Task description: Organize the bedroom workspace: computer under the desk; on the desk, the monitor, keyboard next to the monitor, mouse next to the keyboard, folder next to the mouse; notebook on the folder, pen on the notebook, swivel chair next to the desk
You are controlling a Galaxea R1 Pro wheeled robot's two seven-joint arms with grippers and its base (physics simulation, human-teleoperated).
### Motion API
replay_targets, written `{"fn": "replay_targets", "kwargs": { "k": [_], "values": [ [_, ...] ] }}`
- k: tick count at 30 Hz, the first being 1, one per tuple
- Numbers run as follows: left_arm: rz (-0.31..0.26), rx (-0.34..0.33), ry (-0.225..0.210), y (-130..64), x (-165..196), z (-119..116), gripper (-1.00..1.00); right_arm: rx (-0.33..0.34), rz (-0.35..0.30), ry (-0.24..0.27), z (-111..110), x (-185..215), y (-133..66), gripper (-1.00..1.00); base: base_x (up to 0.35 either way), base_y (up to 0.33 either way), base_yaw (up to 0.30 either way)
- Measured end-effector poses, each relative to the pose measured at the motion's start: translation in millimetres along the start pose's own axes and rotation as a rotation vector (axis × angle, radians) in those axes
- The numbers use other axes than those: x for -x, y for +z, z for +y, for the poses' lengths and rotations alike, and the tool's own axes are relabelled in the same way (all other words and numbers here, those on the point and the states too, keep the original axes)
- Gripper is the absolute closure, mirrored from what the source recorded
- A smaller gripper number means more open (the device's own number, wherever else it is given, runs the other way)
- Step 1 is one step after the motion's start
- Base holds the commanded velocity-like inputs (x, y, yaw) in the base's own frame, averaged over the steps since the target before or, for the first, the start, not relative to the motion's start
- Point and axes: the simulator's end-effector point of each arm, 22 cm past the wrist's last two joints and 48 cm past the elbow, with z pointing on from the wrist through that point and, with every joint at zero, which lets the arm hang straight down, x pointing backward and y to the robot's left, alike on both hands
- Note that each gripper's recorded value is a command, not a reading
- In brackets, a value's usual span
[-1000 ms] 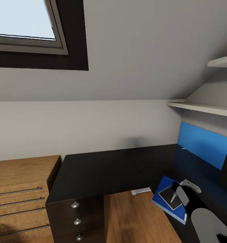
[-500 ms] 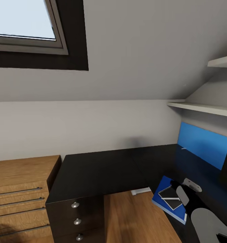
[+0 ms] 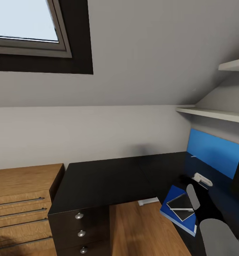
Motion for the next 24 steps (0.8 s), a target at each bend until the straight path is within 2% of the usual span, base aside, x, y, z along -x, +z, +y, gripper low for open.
{"fn": "replay_targets", "kwargs": {
  "k": [5, 8, 10, 11, 12, 18, 19, 24],
  "values": [
    [0.009, 0.0, 0.0, -0.4, -4.2, -0.2, -1.0, 0.058, 0.026, -0.01, 29.7, -28.8, -28.9, -1.0, -0.019, 0.0, 0.0],
    [0.011, 0.0, 0.0, -0.4, -5.1, 0.1, -1.0, 0.099, 0.039, -0.057, 56.9, -50.1, -44.5, -1.0, -0.147, 0.0, 0.0],
    [0.012, 0.0, 0.0, -0.3, -5.5, 0.3, -1.0, 0.13, 0.044, -0.11, 78.5, -64.7, -55.2, -1.0, -0.237, 0.0, 0.0],
    [0.013, 0.0, 0.001, -0.3, -5.7, 0.4, -1.0, 0.158, 0.046, -0.165, 99.0, -77.5, -65.2, -1.0, -0.309, 0.0, 0.0],
    [0.014, 0.0, 0.001, -0.3, -6.0, 0.4, -1.0, 0.202, 0.063, -0.284, 131.9, -111.9, -84.1, -1.0, -0.314, 0.0, 0.0],
    [0.017, -0.001, -0.001, -0.4, -7.2, -0.9, -1.0, 0.263, 0.082, -0.395, 161.2, -147.7, -104.1, -1.0, -0.325, 0.0, 0.0],
    [0.019, -0.002, -0.002, -0.5, -8.1, -1.6, -1.0, 0.282, 0.09, -0.43, 167.9, -159.0, -108.7, -1.0, -0.331, 0.0, 0.0],
    [0.024, -0.003, -0.002, -0.7, -10.0, -2.3, -1.0, 0.316, 0.131, -0.529, 177.2, -197.9, -117.6, -1.0, -0.332, 0.0, 0.0]
  ]
}}
